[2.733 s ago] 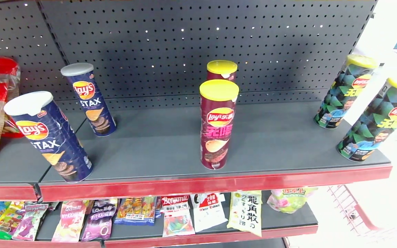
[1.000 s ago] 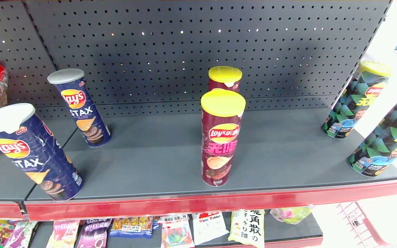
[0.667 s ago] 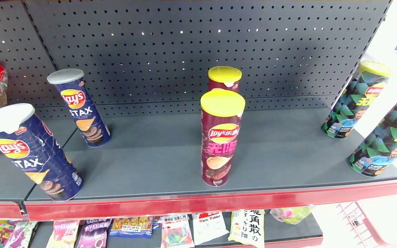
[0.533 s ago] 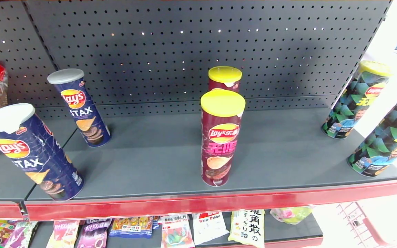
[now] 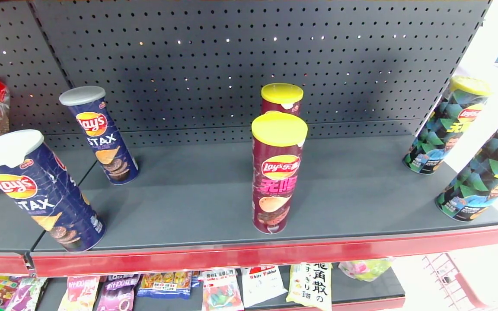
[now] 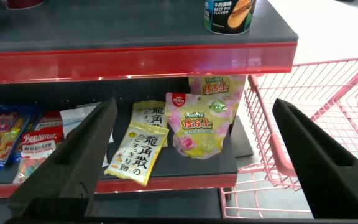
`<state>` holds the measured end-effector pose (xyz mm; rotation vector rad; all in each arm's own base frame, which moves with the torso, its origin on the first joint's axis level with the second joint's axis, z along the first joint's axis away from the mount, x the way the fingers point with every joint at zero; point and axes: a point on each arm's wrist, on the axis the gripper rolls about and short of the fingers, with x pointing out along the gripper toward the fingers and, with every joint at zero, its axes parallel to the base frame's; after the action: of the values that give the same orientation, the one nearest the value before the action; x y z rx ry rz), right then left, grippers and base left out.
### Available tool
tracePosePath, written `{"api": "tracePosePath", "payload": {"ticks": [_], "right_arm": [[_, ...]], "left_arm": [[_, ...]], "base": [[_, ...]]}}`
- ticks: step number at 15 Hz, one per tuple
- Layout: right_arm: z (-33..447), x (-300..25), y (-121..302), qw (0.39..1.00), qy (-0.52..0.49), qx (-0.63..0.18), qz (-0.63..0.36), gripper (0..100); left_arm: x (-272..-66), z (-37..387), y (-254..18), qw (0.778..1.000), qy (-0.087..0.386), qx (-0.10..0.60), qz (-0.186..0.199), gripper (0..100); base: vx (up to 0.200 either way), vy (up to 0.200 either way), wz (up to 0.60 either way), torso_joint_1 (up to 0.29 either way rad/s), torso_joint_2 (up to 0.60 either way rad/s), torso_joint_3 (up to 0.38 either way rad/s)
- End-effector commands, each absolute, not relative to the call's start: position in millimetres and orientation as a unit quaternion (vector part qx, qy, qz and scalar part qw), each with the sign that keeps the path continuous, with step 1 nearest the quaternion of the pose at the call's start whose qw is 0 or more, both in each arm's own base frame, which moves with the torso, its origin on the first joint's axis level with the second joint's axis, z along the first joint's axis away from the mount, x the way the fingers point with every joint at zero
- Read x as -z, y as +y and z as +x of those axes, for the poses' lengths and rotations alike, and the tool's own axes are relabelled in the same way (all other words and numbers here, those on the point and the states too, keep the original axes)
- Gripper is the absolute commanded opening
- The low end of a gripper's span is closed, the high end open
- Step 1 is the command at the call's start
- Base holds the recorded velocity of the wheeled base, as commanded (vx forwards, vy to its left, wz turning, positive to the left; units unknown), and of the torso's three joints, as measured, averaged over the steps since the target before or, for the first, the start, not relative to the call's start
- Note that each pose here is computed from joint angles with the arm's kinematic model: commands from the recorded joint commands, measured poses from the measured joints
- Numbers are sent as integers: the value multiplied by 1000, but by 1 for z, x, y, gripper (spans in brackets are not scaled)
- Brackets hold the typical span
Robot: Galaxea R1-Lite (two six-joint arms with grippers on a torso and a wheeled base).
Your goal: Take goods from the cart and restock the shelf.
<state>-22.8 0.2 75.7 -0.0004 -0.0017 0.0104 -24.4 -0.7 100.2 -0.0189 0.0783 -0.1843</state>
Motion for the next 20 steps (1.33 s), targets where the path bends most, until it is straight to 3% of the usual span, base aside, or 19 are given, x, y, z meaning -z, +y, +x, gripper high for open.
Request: {"api": "tracePosePath", "payload": {"ticks": [1, 2, 5, 8, 12, 14, 17, 20], "right_arm": [[-23, -76, 0, 1000, 0, -5, -1, 100], [-23, -76, 0, 1000, 0, -5, -1, 100], [-23, -76, 0, 1000, 0, -5, -1, 100], [-23, -76, 0, 1000, -1, -5, -1, 100], [-23, -76, 0, 1000, 0, -5, -1, 100], [-23, -76, 0, 1000, 0, -5, -1, 100], [-23, -76, 0, 1000, 0, -5, -1, 100], [-23, -76, 0, 1000, 0, -5, -1, 100]], "left_arm": [[-85, -19, 0, 998, 32, 59, 0, 100], [-84, -19, 2, 999, 29, -6, 12, 100], [-82, -19, 3, 999, 29, -36, 6, 100], [-83, -17, -1, 990, 43, -131, 3, 100], [-77, -15, -4, 998, 48, -36, -2, 100], [-77, -17, 0, 998, 38, 58, 2, 100], [-75, -23, 0, 1000, 0, 9, 2, 100], [-75, -23, 0, 1000, 0, -8, -2, 100]], "base": [[0, 0, 0, 0, 0, 0], [0, 0, 0, 0, 0, 0], [0, 0, 0, 0, 0, 0], [0, 0, 0, 0, 0, 0], [0, 0, 0, 0, 0, 0], [0, 0, 0, 0, 0, 0], [0, 0, 0, 0, 0, 0], [0, 0, 0, 0, 0, 0]]}}
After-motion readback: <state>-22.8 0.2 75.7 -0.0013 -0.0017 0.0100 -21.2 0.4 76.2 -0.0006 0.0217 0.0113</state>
